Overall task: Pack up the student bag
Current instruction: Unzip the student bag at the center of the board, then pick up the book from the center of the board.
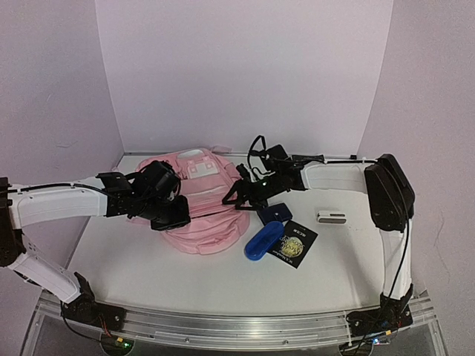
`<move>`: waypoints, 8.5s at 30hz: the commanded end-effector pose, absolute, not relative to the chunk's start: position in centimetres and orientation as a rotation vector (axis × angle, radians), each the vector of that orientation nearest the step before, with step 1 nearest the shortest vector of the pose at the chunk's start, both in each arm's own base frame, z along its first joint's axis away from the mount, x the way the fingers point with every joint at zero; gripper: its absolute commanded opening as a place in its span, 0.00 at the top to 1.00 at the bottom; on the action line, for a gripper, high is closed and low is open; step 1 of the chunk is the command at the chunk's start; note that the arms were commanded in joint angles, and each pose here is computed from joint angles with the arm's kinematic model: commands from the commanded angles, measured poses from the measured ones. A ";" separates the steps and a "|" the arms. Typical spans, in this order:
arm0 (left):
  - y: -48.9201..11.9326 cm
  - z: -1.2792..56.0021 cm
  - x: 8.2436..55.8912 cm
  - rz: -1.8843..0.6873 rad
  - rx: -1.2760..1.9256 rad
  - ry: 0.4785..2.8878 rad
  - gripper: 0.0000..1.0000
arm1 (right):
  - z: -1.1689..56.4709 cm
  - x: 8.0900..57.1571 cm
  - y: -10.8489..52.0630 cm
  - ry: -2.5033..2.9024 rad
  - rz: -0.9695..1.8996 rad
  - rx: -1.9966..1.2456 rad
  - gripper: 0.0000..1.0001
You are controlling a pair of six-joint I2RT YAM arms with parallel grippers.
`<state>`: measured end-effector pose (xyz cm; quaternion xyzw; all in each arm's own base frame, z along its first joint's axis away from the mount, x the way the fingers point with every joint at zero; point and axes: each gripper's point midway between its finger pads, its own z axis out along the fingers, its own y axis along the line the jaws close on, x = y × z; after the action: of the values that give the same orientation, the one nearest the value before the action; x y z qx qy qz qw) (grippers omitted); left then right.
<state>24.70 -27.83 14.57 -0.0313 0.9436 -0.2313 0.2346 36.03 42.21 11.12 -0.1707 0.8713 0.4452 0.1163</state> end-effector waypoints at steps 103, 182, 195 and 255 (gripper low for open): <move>-12.9 26.8 29.3 -0.201 0.027 2.335 0.01 | 0.6 59.3 4.6 2.597 0.235 0.108 0.43; -42.2 27.9 24.1 -0.597 1.684 1.465 0.21 | 33.1 24.4 32.8 1.907 1.148 -1.273 1.00; -42.2 33.1 28.8 -0.579 1.317 1.632 1.00 | 36.4 30.7 30.7 1.935 0.788 -1.025 0.09; -40.4 25.7 35.3 -1.149 0.621 2.199 1.00 | 14.5 36.3 35.2 2.248 1.648 -0.413 0.10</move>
<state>35.41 -40.35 20.47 0.2353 0.8622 -0.3795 0.2393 35.62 31.59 12.24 -0.1165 0.8195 0.5444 0.1361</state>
